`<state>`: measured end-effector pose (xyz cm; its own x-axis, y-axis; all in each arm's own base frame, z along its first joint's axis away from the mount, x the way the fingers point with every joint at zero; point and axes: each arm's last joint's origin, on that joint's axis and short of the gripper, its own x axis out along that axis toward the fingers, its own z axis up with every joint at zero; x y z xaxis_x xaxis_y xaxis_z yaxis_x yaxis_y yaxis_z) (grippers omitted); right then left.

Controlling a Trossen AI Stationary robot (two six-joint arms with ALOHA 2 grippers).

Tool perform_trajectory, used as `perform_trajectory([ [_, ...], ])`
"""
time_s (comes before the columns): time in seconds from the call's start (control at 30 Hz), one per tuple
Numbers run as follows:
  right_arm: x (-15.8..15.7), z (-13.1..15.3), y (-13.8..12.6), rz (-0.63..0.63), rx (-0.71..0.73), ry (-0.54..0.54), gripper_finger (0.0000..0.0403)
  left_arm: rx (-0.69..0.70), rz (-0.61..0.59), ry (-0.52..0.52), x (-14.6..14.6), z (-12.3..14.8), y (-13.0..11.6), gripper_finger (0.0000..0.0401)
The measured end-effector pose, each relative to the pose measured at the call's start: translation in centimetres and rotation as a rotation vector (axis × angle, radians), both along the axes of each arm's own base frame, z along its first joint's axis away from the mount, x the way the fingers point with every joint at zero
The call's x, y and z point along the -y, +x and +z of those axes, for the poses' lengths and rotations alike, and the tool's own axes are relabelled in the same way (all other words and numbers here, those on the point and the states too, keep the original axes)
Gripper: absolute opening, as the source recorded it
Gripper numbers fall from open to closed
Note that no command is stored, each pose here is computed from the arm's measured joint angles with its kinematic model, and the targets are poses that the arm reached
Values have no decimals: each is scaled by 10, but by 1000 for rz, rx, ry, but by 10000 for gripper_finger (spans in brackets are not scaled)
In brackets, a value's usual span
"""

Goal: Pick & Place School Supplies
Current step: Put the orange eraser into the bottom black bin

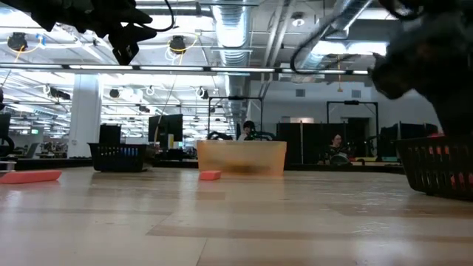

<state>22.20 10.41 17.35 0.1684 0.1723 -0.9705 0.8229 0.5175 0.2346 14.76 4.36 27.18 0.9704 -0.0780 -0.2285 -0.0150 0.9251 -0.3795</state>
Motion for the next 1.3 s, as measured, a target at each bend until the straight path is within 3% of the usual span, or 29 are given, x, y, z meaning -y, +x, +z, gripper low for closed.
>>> perform_trajectory([
  [0.1, 0, -11, -6, -4, 2, 1, 32, 0, 2, -4, 0, 0, 0, 117],
  [0.23, -4, -16, -7, 25, 27, 24, 103, -3, 23, -19, 0, 0, 0, 117],
  [0.4, -6, -6, -5, 79, 116, 60, 193, -4, 27, -28, -1, 0, 0, 117],
  [0.53, -3, 12, -9, 84, 220, 55, 229, 28, 42, -70, -1, 3, 1, 117],
  [0.63, 3, 33, -14, 76, 363, 8, 232, 48, 50, -136, -2, 5, 6, 117],
  [0.77, 19, 65, -25, 50, 585, -126, 214, -49, 16, -185, 1, -9, 24, 107],
  [0.9, 42, 91, -38, -15, 743, -277, 188, -123, 42, -170, 6, -28, 52, 49],
  [1.0, 58, 103, -46, -56, 807, -360, 170, -185, 62, -166, 8, -46, 70, 9],
  [1.17, 75, 116, -56, -50, 861, -449, 149, -332, 60, -197, 11, -76, 87, 6],
  [1.3, 83, 119, -59, -20, 866, -516, 138, -356, 63, -198, 10, -94, 101, 1],
])
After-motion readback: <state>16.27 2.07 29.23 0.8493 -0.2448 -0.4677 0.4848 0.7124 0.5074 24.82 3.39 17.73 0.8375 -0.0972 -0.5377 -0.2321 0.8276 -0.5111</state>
